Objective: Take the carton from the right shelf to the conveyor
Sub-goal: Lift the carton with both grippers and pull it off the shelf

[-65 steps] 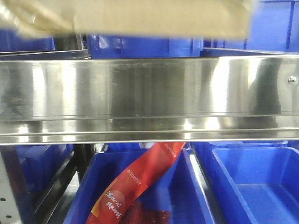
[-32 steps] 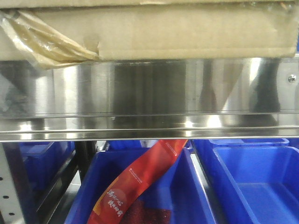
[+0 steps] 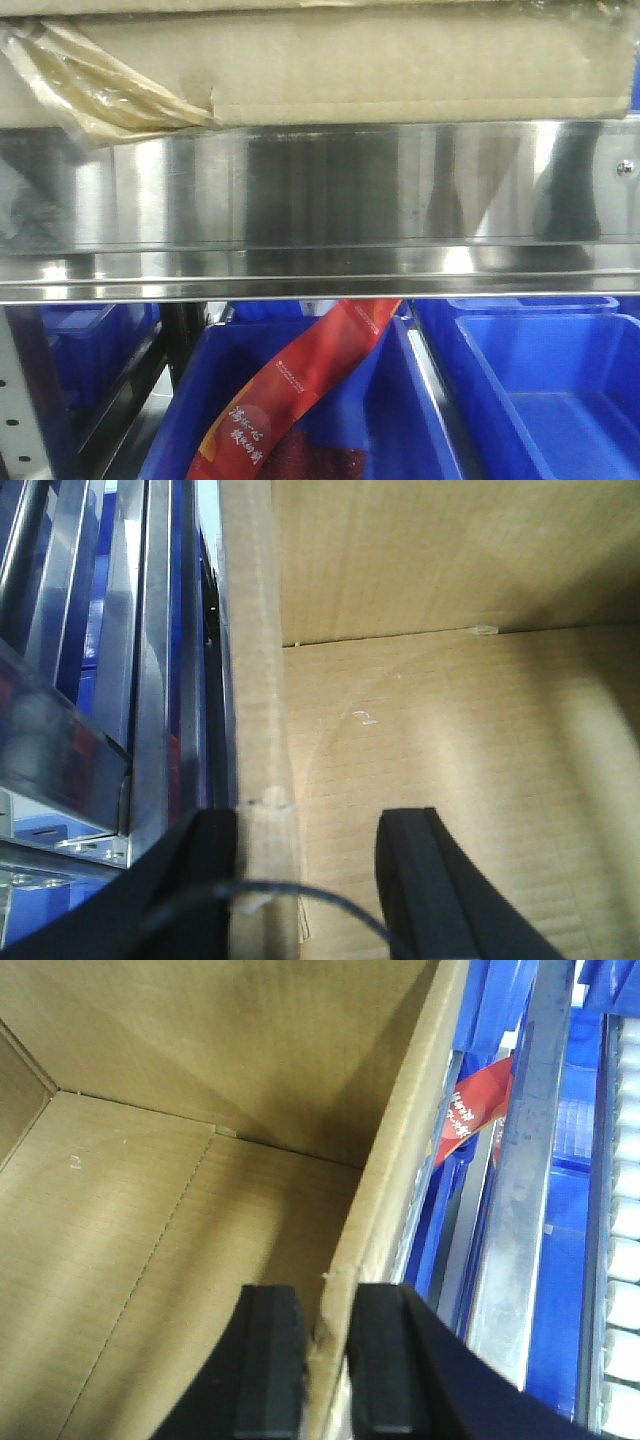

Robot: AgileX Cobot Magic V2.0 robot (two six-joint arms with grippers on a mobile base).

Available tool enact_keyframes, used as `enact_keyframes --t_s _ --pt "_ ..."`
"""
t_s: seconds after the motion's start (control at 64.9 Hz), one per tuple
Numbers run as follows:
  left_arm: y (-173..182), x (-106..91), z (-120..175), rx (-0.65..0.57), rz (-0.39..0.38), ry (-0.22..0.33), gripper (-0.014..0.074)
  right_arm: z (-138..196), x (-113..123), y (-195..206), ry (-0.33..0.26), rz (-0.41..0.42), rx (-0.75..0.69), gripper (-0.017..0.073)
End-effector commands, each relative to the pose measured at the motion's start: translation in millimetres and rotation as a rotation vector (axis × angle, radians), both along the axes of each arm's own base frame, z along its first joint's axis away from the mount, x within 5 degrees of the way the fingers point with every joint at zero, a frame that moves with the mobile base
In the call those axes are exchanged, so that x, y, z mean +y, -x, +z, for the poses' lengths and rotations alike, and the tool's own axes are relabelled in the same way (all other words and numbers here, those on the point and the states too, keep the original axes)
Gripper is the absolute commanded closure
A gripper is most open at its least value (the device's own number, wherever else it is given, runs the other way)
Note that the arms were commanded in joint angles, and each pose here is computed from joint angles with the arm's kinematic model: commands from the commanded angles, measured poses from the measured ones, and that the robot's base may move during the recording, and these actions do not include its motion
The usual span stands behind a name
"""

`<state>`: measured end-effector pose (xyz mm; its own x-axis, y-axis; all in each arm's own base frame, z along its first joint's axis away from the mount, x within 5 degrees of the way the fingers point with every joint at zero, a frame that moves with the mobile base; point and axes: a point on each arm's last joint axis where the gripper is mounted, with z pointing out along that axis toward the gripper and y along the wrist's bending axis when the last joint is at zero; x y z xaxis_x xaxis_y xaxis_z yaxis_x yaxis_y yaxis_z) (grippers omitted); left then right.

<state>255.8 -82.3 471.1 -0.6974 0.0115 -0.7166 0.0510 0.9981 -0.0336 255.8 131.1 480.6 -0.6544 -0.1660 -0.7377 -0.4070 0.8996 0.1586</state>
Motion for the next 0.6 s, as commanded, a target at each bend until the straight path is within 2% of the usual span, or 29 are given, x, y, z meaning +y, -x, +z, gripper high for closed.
enact_keyframes --t_s 0.0,0.586 --pt "8.6 -3.9 8.0 -0.035 -0.057 0.022 0.061 8.0 -3.0 -1.5 0.004 -0.003 -0.09 0.0627" --pt "2.0 -7.7 17.1 -0.158 -0.079 0.058 0.061 8.2 -3.0 -1.6 0.003 -0.004 -0.092 0.0627"
